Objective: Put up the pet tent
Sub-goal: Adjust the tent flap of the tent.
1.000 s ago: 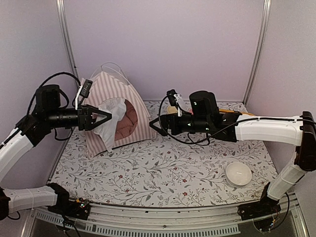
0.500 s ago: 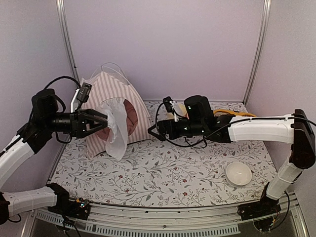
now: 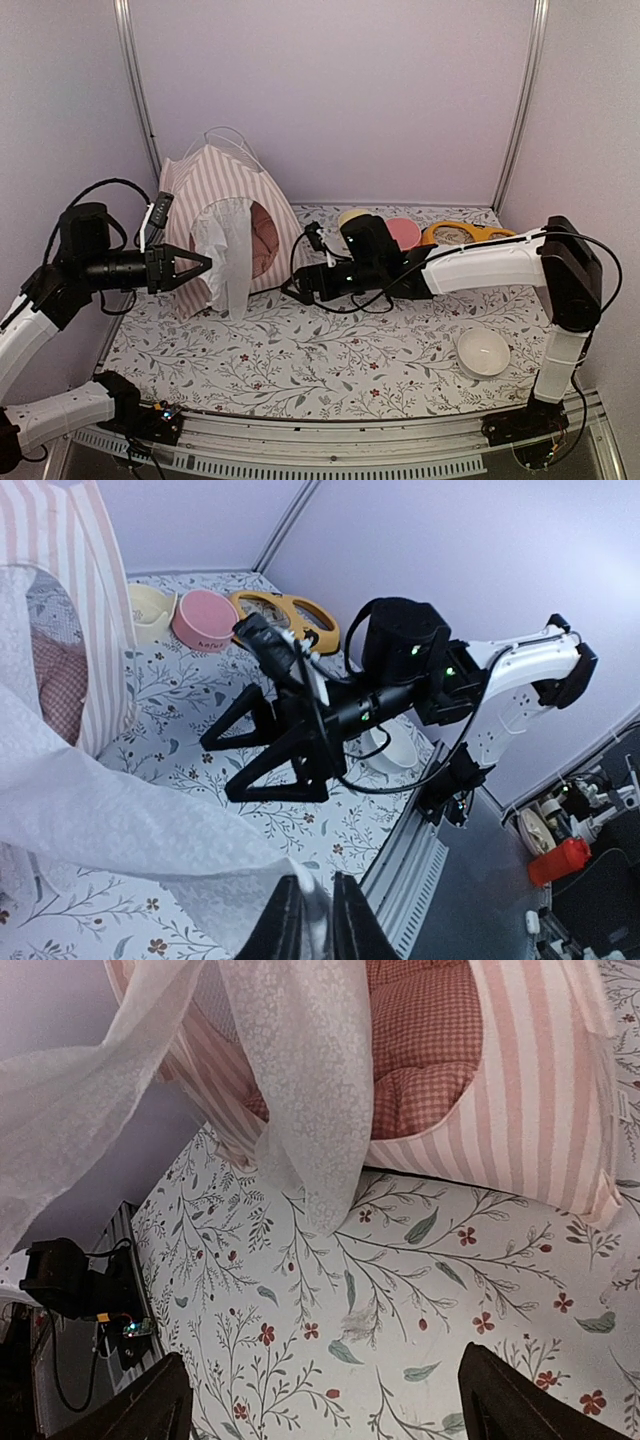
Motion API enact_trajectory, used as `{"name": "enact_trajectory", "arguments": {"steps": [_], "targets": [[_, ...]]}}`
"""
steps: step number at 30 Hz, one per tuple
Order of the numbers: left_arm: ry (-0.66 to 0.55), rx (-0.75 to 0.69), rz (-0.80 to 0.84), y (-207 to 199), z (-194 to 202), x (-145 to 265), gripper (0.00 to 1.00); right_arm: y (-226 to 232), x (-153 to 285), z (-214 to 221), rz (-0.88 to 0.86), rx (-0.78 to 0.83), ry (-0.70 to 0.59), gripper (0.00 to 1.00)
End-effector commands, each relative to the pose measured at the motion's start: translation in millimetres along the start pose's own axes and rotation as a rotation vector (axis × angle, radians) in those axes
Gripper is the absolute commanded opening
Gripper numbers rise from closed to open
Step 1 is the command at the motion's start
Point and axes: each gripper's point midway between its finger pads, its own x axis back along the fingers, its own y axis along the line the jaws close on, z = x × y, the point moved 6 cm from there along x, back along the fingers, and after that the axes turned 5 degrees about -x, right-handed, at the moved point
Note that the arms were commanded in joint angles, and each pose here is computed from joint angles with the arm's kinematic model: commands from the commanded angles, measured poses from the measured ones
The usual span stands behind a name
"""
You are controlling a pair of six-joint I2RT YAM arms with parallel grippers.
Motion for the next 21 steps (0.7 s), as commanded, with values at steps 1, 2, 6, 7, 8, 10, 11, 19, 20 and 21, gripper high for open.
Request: {"name": "enact_trajectory", "arguments": {"steps": [1, 2, 6, 7, 8, 10, 11, 19, 20, 21], "targets": [[-0.055, -0.008, -0.037, -2, -6, 6, 0.09, 21, -42, 2, -0.071, 0.035, -0.021, 0.92], [-0.073, -0.015, -0.050, -3, -9, 9, 0.07, 23, -53, 4, -0.076, 0.043, -0.026, 0.91], [-0.143, -0.036, -0.079, -12, -24, 21, 0.00, 26, -89, 6, -0.088, 0.058, -0.063, 0.84], [-0.153, -0.041, -0.084, -14, -27, 23, 0.00, 24, -97, 7, -0.086, 0.056, -0.074, 0.82], [-0.164, -0.045, -0.093, -15, -30, 25, 0.00, 21, -104, 7, -0.084, 0.049, -0.087, 0.80], [-0.174, -0.052, -0.095, -17, -34, 27, 0.00, 15, -119, 9, -0.081, 0.034, -0.103, 0.74], [-0.179, -0.054, -0.096, -18, -36, 28, 0.00, 13, -125, 9, -0.081, 0.027, -0.112, 0.72], [-0.193, -0.069, -0.087, -25, -51, 30, 0.00, -8, -184, 30, -0.107, -0.021, -0.074, 0.63], [-0.193, -0.071, -0.084, -26, -52, 29, 0.00, -9, -188, 32, -0.112, -0.027, -0.070, 0.62], [-0.194, -0.076, -0.082, -27, -54, 30, 0.00, -10, -191, 33, -0.117, -0.036, -0.066, 0.61]]}}
